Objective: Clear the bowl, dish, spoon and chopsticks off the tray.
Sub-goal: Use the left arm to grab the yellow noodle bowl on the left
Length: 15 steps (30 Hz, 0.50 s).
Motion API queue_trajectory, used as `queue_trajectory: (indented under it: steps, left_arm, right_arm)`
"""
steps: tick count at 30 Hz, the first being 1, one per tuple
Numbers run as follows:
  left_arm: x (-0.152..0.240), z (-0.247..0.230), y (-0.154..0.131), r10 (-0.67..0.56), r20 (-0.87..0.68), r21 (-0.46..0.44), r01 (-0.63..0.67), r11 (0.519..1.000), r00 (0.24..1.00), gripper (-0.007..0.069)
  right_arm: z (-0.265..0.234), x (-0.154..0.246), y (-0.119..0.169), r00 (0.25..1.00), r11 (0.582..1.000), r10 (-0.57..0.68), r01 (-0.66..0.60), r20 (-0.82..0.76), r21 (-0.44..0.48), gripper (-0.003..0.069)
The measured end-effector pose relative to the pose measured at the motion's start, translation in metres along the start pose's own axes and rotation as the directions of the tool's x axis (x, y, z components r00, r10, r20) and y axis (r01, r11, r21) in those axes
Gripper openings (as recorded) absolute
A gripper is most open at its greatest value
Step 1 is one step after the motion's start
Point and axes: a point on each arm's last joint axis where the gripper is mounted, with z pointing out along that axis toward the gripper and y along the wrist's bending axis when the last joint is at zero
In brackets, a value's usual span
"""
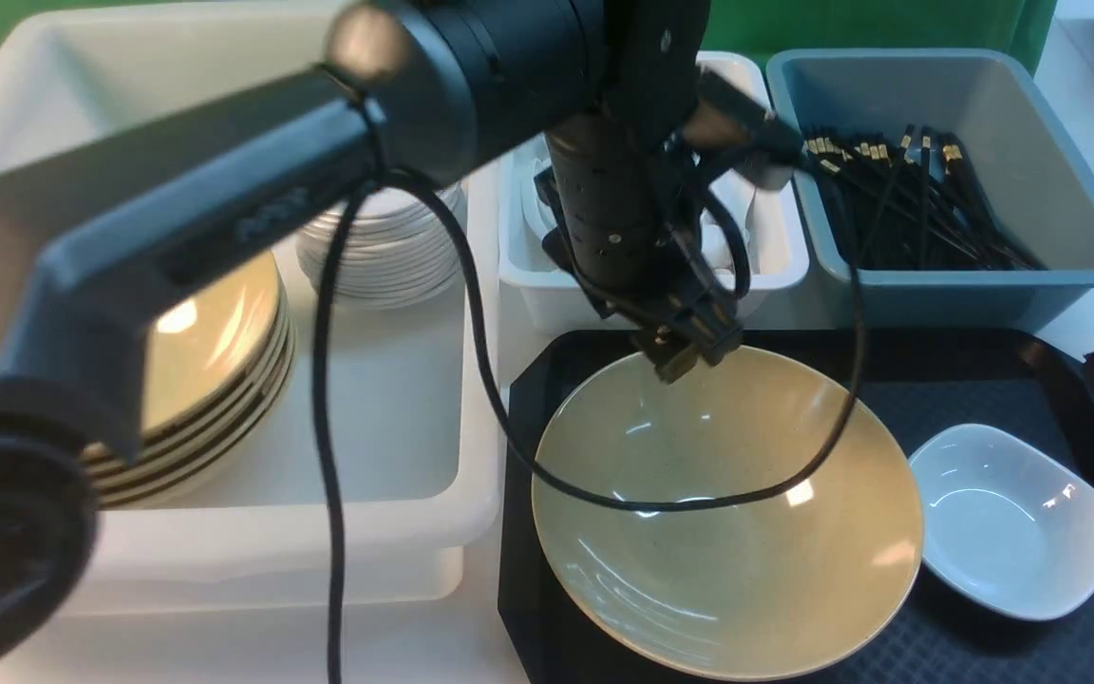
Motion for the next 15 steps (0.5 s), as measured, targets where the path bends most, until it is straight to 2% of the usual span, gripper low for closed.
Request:
queue_trajectory:
  steps: [10,15]
  left_arm:
    - [-0.001,0.037,0.014,-0.011,-0.031,0.006,0.011,1.000,0.999,0.0449]
    - [0.001,0.059,0.016,-0.049,-0.066,0.067,0.053,0.996,0.997,0.0362]
  right_arm:
    - [0.001,-0.004,-0.001,0.999,1.000,0.010,-0.010,0.042,0.008,0.0201]
    - [0.001,-0.004,-0.001,0.999,1.000,0.010,-0.010,0.050,0.009,0.0204]
